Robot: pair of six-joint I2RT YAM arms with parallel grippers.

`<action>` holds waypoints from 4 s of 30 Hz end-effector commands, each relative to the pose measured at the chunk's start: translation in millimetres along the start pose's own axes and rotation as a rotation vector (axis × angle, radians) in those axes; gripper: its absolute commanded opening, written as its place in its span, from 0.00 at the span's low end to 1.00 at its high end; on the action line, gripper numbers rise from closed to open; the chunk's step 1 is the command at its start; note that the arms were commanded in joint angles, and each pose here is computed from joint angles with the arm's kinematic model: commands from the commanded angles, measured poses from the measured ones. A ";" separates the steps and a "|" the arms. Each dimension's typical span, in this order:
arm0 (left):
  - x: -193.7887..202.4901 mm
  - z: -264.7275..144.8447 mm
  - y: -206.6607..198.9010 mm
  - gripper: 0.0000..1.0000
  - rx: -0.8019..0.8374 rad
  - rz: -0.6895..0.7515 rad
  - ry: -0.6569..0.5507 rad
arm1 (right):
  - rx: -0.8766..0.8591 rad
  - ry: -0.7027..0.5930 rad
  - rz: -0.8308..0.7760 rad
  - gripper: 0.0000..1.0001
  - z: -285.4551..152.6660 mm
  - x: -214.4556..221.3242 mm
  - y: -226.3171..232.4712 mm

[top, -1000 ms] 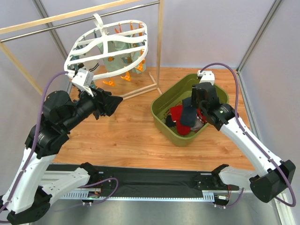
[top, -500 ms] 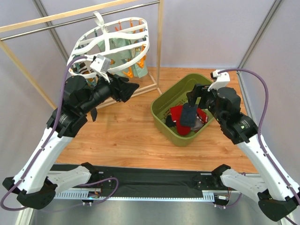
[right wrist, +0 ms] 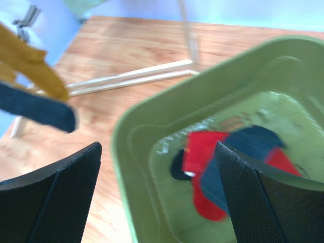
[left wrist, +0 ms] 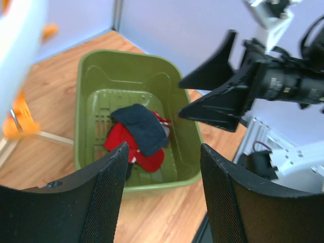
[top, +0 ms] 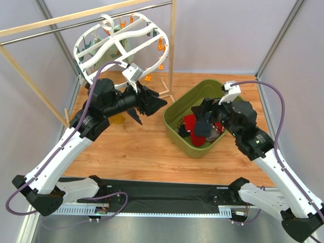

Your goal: Remove the socks clipped to the hanger

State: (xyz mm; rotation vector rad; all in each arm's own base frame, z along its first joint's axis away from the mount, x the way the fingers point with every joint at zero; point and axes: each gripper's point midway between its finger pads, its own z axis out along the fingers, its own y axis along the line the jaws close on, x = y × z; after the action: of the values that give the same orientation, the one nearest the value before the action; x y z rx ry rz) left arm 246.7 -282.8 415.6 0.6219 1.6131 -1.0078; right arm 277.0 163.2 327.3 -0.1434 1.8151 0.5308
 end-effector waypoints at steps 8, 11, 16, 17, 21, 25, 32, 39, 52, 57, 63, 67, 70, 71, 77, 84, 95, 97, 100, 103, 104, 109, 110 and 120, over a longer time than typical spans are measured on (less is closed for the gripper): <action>-12.2 -48.6 -65.9 0.66 0.244 0.001 -0.034 | -0.674 -0.348 -0.205 0.97 2.6 -6.5 162.3; -24.7 -59.2 -76.4 0.66 0.268 0.003 -0.051 | -0.704 -0.304 -0.254 0.98 31.5 11.0 192.0; -39.6 -72.7 -84.7 0.67 0.265 0.008 -0.075 | -0.705 -0.313 -0.251 0.99 72.0 8.6 233.6; -41.6 -73.9 -84.4 0.68 0.257 0.008 -0.082 | -0.728 -0.317 -0.245 0.99 77.4 15.2 244.6; -49.6 -84.3 -87.1 0.68 0.239 0.023 -0.100 | -0.751 -0.365 -0.225 1.00 81.6 23.5 274.2; -52.9 -92.1 -80.6 0.68 0.175 0.027 -0.108 | -0.671 -0.407 -0.178 1.00 109.1 22.5 290.6; -65.6 -127.3 -41.3 0.68 -0.141 0.051 -0.113 | -0.573 -0.419 -0.256 0.83 154.9 27.4 302.1; -57.8 -180.2 5.2 0.68 -0.486 0.037 -0.127 | -0.620 -0.413 -0.272 0.00 161.9 29.0 318.9; -25.1 -224.7 44.0 0.70 -0.768 -0.004 -0.074 | -0.866 -0.372 -0.188 0.00 62.5 20.3 311.2; -4.3 -222.6 37.9 0.70 -0.710 -0.046 -0.070 | -0.861 -0.358 -0.239 0.00 27.3 14.9 282.7; 17.0 -174.7 -3.1 0.70 -0.343 0.001 -0.065 | -0.812 -0.357 -0.239 0.00 18.9 9.3 255.3; 36.8 -152.9 -1.9 0.71 -0.285 0.006 -0.003 | -0.785 -0.313 -0.207 0.00 22.8 3.6 234.6; 46.6 -135.8 -13.2 0.71 -0.180 0.000 0.027 | -0.778 -0.296 -0.199 0.00 21.7 -2.4 224.7; 47.4 -132.2 -17.0 0.71 -0.151 -0.002 0.025 | -0.793 -0.288 -0.198 0.00 20.4 -2.6 224.2; 46.3 -113.1 -13.8 0.73 -0.115 0.012 -0.014 | -0.762 -0.249 -0.125 0.00 30.2 -7.9 197.7; 59.3 -89.3 -1.2 0.73 -0.109 0.041 0.050 | -0.696 -0.241 -0.014 0.00 42.9 -28.2 171.0; 61.8 -71.4 5.9 0.76 -0.085 0.109 0.067 | -1.049 -0.100 0.085 0.00 0.7 -25.7 216.1; 62.0 -69.6 4.4 0.77 -0.073 0.113 0.069 | -1.076 -0.104 0.097 0.00 -5.2 -28.9 218.7; 59.4 -67.9 3.1 0.77 -0.063 0.122 0.060 | -1.107 -0.095 0.120 0.00 -9.9 -28.3 221.8; 61.9 -63.3 2.0 0.78 -0.045 0.109 0.070 | -1.136 -0.084 0.151 0.00 -11.8 -26.8 224.5; 64.9 -60.4 3.4 0.78 -0.044 0.103 0.082 | -1.156 -0.093 0.158 0.00 -13.4 -28.6 226.4; 69.6 -54.2 1.2 0.78 -0.018 0.082 0.087 | -1.201 -0.081 0.193 0.00 -17.5 -25.9 230.4; 68.7 -53.3 0.3 0.77 -0.013 0.080 0.082 | -1.206 -0.078 0.195 0.00 -18.2 -24.6 231.7; 64.7 -52.0 -1.2 0.00 -0.005 0.073 0.061 | -1.161 -0.072 0.178 0.18 -11.5 -19.5 227.8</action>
State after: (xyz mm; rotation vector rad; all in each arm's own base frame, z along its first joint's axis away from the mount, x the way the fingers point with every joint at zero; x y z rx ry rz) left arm 200.9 -243.2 342.0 0.7053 1.7067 -0.9217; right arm 194.7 359.7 404.8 -0.7232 1.2842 1.6579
